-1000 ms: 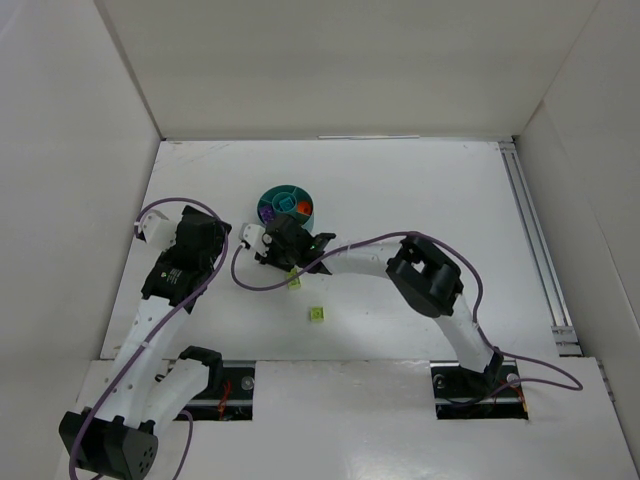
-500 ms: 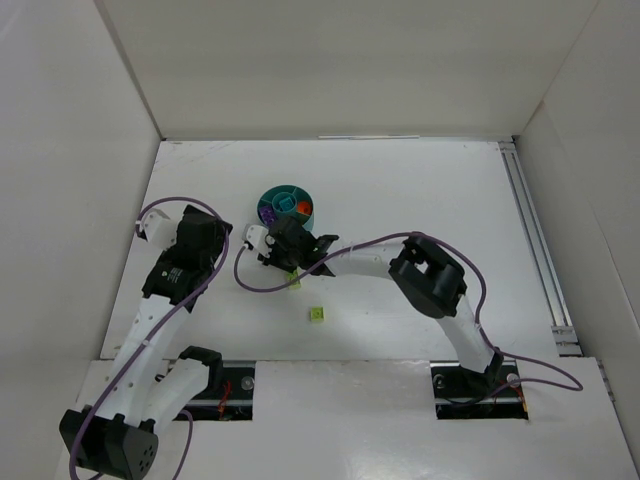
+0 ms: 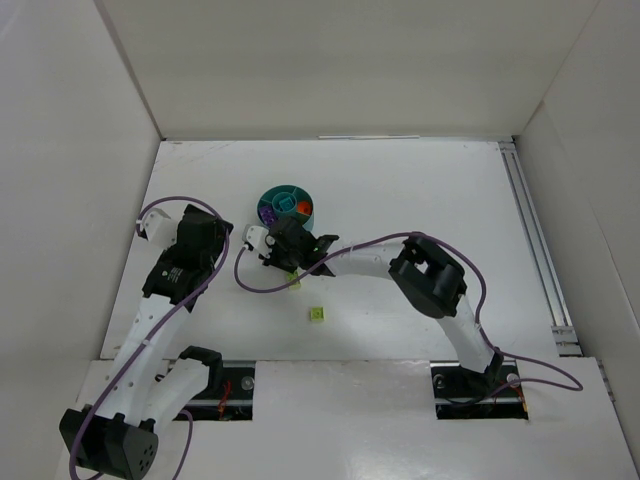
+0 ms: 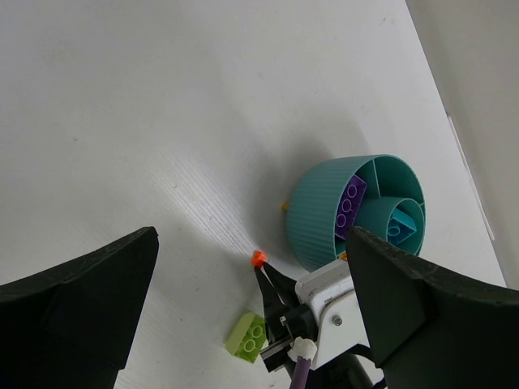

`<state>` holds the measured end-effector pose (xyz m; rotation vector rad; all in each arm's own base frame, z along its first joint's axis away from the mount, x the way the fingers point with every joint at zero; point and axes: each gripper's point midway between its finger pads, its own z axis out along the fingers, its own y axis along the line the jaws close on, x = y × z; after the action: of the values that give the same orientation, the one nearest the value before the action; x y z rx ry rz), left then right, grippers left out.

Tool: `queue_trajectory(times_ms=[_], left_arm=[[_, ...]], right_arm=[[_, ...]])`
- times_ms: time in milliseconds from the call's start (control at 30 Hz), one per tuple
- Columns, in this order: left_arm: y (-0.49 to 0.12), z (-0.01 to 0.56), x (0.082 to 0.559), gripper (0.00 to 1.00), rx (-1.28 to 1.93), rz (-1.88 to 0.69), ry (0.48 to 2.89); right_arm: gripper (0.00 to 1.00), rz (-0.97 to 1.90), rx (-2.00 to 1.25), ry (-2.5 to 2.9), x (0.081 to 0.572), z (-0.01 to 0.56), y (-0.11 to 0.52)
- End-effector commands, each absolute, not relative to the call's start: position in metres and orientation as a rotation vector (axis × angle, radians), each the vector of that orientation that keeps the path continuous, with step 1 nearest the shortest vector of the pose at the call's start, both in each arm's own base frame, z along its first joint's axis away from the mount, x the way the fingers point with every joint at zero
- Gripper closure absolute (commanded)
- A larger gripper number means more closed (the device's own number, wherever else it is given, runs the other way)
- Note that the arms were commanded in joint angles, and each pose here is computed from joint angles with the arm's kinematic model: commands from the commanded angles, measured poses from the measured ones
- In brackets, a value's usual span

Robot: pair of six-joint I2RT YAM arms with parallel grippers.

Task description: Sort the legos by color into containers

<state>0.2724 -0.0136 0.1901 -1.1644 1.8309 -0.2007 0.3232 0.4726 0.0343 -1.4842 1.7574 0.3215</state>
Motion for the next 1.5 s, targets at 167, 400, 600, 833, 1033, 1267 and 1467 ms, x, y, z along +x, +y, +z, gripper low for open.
queue_trajectory(times_ms=[167,400,600,833,1033,1267,1467], left_arm=[[-0.012,0.192,0.274,0.00,-1.154,-0.200,1.820],[-0.012,0.192,0.274,0.00,-1.154,-0.200,1.820],[-0.012,0.192,0.274,0.00,-1.154,-0.200,1.820],[-0.012,0.192,0.274,0.00,-1.154,-0.200,1.820],[-0.012,0.188,0.273,0.00,-1.155,-0.193,1.827],[-0.012,0.188,0.273,0.00,-1.155,-0.193,1.827],[-0.011,0.188,0.273,0.00,-1.146,-0.188,1.832]], right_arm=[[0.84,0.358,-1.466,1.694,0.321,0.067,0.483],[0.66,0.383,-1.467,1.695,0.321,0.065,0.489],[0.63,0.399,-1.464,1.700,0.321,0.062,0.493],[0.69,0.391,-1.458,1.717,0.323,0.055,0.494],[0.66,0.384,-1.452,1.734,0.324,0.049,0.492],[0.65,0.384,-1.451,1.733,0.325,0.048,0.494],[0.69,0.383,-1.427,1.769,0.326,0.044,0.493]])
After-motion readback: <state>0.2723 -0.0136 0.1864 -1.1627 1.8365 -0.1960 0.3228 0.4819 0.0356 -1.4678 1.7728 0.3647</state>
